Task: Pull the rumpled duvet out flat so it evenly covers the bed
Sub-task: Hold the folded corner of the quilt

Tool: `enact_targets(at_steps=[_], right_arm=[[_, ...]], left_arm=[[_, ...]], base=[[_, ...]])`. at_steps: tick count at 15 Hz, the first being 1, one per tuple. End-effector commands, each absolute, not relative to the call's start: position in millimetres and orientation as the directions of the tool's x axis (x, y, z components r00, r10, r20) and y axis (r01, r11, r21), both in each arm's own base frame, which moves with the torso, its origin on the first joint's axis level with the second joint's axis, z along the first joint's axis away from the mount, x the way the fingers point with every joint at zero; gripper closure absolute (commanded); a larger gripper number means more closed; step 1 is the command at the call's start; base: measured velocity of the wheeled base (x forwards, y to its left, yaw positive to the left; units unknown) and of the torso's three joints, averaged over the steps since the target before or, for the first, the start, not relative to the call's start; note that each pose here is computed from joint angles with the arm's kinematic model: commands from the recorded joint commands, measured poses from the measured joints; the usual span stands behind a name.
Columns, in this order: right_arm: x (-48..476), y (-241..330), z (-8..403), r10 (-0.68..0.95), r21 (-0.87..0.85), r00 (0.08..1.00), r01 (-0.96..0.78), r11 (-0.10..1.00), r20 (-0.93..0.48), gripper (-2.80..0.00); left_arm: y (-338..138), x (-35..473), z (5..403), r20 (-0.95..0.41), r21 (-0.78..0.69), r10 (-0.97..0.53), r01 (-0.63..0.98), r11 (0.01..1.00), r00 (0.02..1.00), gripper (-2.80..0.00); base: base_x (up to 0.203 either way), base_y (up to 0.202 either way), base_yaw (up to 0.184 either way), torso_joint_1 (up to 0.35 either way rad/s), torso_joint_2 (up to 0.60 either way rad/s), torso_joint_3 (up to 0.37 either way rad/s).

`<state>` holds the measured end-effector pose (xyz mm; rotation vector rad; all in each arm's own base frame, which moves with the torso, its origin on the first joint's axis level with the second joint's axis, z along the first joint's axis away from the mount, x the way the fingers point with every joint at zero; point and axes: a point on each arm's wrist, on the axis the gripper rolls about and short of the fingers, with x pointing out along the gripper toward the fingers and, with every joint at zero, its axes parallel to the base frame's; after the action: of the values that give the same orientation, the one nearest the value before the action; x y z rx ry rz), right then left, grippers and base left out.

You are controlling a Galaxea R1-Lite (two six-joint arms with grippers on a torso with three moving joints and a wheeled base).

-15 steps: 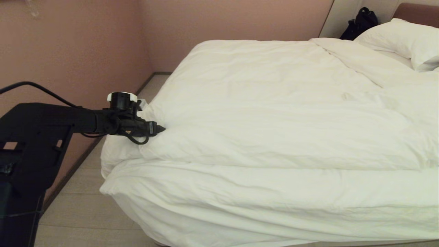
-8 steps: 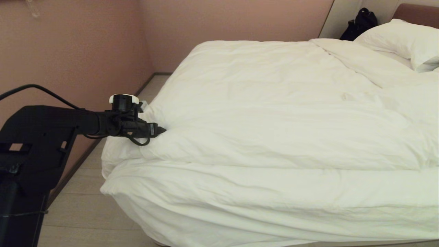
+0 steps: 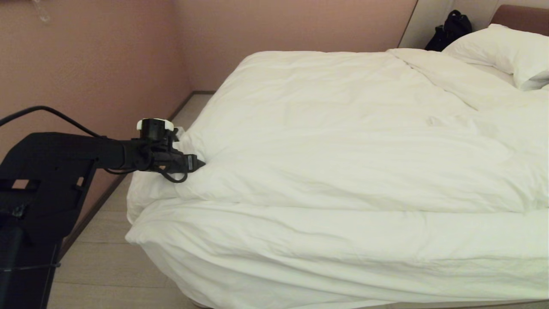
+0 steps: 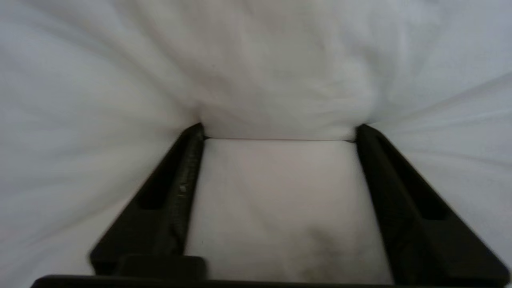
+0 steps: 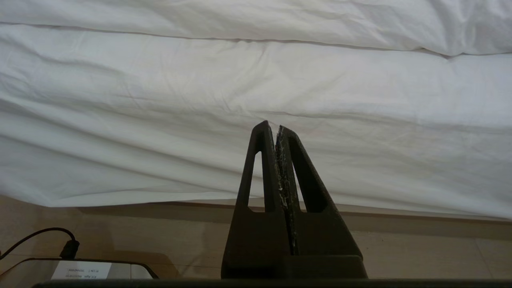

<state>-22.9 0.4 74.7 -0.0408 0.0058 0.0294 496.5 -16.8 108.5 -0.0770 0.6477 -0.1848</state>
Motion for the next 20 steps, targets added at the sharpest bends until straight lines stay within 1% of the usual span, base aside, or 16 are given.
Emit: enact_targets(at_steps=[1, 4, 9, 13, 16, 20], right_arm=[[-23, 0, 75, 0.031, -0.041, 1.0, -0.031, 0.999, -0.008, 0.0], [-23, 0, 75, 0.031, -0.041, 1.0, -0.031, 0.999, -0.008, 0.0], [-23, 0, 75, 0.029, -0.041, 1.0, -0.029, 0.999, -0.008, 0.0], [-23, 0, 75, 0.031, -0.041, 1.0, -0.031, 0.999, -0.008, 0.0], [-23, 0, 75, 0.03, -0.041, 1.0, -0.031, 0.999, -0.008, 0.0], [-23, 0, 75, 0.03, -0.041, 1.0, -0.031, 0.999, -0.008, 0.0]], left_arm=[[-17, 497, 108, -0.593, -0.13, -0.196, 0.147, 0.981, 0.781, 0.0], [-17, 495, 110, -0.593, -0.129, -0.194, 0.146, 0.981, 0.782, 0.0], [-19, 485, 124, -0.587, -0.131, -0.2, 0.151, 0.98, 0.785, 0.0], [-19, 458, 146, -0.59, -0.131, -0.206, 0.159, 0.979, 0.78, 0.0], [-18, 424, 175, -0.578, -0.124, -0.201, 0.158, 0.98, 0.791, 0.0], [-20, 385, 186, -0.599, -0.109, -0.207, 0.177, 0.978, 0.773, 0.0]], base=[[0.0, 0.0, 0.0, 0.0, 0.0, 0.0], [0.0, 0.0, 0.0, 0.0, 0.0, 0.0], [0.0, 0.0, 0.0, 0.0, 0.0, 0.0], [0.0, 0.0, 0.0, 0.0, 0.0, 0.0], [0.0, 0.0, 0.0, 0.0, 0.0, 0.0], [0.0, 0.0, 0.0, 0.0, 0.0, 0.0]])
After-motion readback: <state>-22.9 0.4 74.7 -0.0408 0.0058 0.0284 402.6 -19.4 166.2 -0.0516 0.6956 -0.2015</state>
